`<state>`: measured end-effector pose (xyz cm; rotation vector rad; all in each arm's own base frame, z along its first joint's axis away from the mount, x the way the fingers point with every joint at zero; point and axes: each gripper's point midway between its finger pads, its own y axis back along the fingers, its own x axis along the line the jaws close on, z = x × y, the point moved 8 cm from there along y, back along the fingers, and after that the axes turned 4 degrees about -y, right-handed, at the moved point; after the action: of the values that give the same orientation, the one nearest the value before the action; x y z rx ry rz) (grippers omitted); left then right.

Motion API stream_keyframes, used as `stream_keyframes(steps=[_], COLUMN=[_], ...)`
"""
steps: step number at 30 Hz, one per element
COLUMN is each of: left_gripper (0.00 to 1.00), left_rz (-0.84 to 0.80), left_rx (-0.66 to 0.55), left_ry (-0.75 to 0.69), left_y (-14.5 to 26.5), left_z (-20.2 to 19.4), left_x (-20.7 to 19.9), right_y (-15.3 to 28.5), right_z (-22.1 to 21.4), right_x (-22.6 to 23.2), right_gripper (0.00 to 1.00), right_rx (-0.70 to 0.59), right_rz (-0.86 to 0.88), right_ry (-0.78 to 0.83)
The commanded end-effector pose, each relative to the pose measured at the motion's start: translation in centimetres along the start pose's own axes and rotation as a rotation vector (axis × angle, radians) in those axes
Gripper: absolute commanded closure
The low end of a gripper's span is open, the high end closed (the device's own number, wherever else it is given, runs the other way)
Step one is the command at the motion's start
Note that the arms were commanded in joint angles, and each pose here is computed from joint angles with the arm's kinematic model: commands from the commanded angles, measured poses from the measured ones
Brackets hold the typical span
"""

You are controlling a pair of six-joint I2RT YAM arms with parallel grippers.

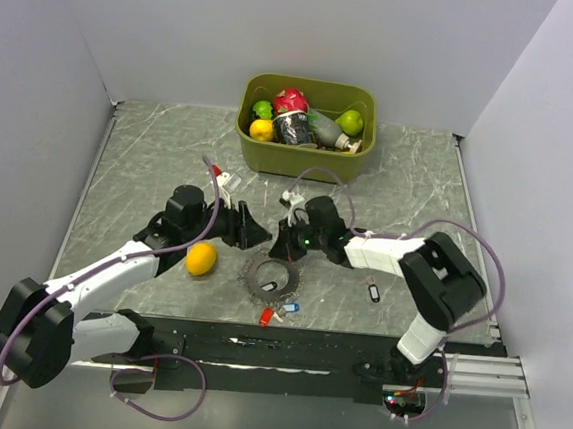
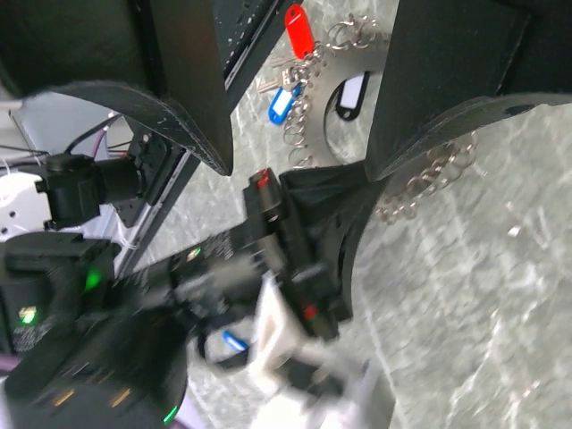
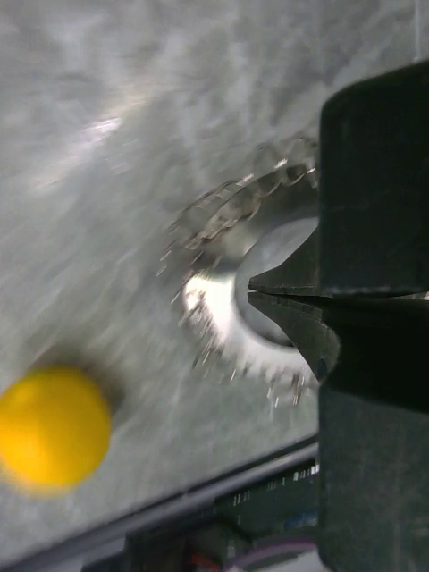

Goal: Put the keys on the keyring

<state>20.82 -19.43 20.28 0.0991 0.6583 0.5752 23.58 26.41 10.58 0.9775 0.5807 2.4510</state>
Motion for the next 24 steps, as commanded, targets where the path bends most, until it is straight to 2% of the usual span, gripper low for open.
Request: stream_keyframes(steps=[1, 10, 18, 24], left_gripper=[0.33, 0.34, 0.37, 0.38], left_rz=[0.036, 0.118, 0.174, 0.174], left_rx=[-0.014, 0.062, 0.123, 0.151], left_ry=[0.05, 0.119, 0.154, 0.169], left_y=[0.1, -0.2, -0.1, -0.1], left_z=[-0.2, -2.9, -4.7, -5.5], left_x=[0.7, 2.7, 3.7, 4.0], right_y=[-0.8, 0.3, 3.0, 3.5], right_z=[-2.0, -5.6, -6.5, -6.7], right_x=[-0.2, -1.6, -2.2, -2.7], right_gripper=[1.0, 1.0, 1.0, 1.0], right_rx=[0.083, 0.179, 0.199, 0.205], right_rz=[-0.099, -0.261, -0.425, -0.483], right_ry=[-0.123, -0.171, -0.148, -0.134])
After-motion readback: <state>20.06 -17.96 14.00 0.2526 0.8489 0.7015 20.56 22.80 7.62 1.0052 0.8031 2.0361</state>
